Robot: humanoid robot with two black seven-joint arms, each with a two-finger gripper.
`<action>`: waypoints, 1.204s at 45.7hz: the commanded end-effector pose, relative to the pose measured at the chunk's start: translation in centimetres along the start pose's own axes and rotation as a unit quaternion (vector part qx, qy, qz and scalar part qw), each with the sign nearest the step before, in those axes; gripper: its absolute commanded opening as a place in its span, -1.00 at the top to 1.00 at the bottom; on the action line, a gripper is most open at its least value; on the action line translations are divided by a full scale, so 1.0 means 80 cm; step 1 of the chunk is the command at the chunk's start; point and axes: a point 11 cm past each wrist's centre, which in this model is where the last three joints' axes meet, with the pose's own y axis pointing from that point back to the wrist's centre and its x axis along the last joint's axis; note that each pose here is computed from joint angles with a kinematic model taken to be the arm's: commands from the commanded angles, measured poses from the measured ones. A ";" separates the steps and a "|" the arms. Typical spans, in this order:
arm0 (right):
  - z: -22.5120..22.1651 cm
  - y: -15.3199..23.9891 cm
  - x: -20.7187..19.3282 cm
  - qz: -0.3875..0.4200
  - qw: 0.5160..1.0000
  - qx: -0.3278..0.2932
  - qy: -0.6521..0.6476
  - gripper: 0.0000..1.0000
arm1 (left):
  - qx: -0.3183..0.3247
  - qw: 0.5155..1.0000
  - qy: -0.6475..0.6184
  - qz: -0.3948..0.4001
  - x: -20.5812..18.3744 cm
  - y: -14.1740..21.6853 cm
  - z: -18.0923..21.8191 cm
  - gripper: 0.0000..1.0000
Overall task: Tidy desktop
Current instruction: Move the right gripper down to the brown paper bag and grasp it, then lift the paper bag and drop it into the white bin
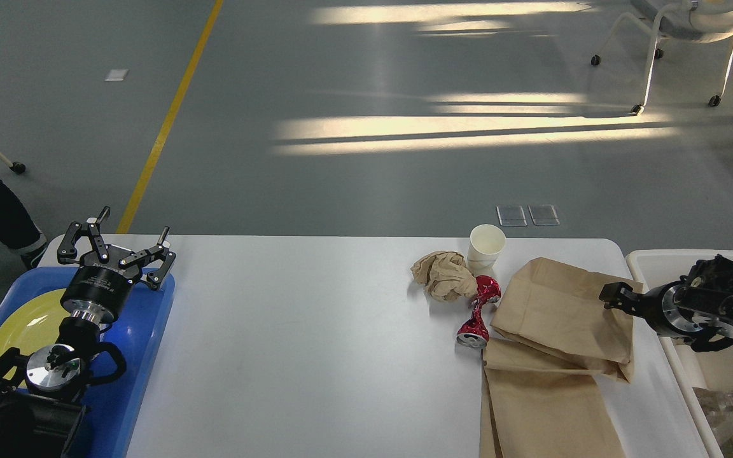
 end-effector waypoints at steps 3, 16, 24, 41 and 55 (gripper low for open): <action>-0.003 -0.002 -0.003 0.000 1.000 0.006 -0.007 -0.89 | 0.000 1.000 0.000 0.000 0.000 0.000 0.000 -0.93; 0.005 -0.008 -0.015 -0.005 1.000 -0.001 -0.008 0.08 | 0.000 1.000 0.000 0.001 0.000 0.000 0.000 -0.93; 0.009 -0.007 -0.012 -0.002 1.000 -0.005 -0.005 0.87 | 0.000 1.000 0.000 0.000 0.000 0.000 0.000 -0.93; 0.005 0.022 0.045 0.037 0.999 0.005 -0.017 1.00 | 0.000 1.000 0.000 0.000 0.000 0.000 0.000 -0.93; 0.007 0.094 0.119 0.040 0.997 0.039 -0.048 1.00 | 0.000 1.000 0.000 0.000 0.000 0.000 0.000 -0.93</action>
